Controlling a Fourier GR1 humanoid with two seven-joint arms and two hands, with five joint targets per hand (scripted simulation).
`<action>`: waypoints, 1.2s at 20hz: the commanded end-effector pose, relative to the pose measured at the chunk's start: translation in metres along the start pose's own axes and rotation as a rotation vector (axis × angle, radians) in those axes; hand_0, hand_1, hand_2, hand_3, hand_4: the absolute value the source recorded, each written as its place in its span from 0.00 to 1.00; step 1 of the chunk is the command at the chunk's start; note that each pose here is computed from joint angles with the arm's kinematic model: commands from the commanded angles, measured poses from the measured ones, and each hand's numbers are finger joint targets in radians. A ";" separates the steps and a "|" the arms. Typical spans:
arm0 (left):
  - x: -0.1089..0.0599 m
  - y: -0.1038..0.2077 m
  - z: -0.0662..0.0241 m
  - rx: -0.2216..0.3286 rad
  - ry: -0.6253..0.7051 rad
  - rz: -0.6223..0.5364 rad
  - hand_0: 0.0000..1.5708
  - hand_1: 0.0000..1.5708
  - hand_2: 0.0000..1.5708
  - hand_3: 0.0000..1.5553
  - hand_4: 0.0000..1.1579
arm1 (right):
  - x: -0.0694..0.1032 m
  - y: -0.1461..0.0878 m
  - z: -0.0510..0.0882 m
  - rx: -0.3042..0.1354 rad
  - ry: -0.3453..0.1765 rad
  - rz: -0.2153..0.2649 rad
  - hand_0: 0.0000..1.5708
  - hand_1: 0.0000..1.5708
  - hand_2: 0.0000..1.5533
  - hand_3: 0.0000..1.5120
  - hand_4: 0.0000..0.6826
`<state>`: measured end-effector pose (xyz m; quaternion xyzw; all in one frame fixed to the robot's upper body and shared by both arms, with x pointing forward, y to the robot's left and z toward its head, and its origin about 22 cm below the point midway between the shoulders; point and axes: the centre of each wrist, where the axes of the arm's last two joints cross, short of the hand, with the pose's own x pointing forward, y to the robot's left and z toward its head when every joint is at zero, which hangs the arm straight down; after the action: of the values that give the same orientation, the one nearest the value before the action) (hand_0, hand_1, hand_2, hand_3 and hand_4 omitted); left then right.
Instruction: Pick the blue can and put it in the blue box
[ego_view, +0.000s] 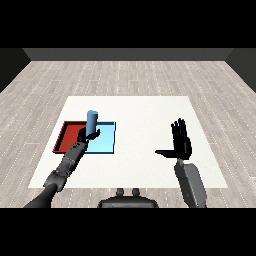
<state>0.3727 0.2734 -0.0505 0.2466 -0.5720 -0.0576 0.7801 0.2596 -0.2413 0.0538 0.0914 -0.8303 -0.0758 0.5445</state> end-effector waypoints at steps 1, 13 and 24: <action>-0.009 -0.014 0.0033 -0.004 0.120 -0.080 0.99 0.99 0.94 0.89 0.84 | -0.018 -0.014 -0.002 -0.035 0.033 -0.019 0.00 0.00 0.00 0.00 0.00; -0.034 -0.040 0.0217 -0.143 0.344 -0.106 1.00 1.00 0.94 0.00 0.60 | -0.031 -0.019 0.007 -0.033 0.036 -0.013 0.00 0.00 0.00 0.00 0.00; -0.044 -0.032 0.0238 0.070 0.211 -0.203 0.00 0.00 0.00 0.00 0.00 | -0.026 -0.001 -0.005 -0.036 0.017 -0.058 0.00 0.00 0.00 0.00 0.00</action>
<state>0.3652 0.2425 -0.0753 0.2897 -0.4738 -0.1249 0.8222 0.2675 -0.2494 0.0324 0.1031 -0.8220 -0.0989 0.5512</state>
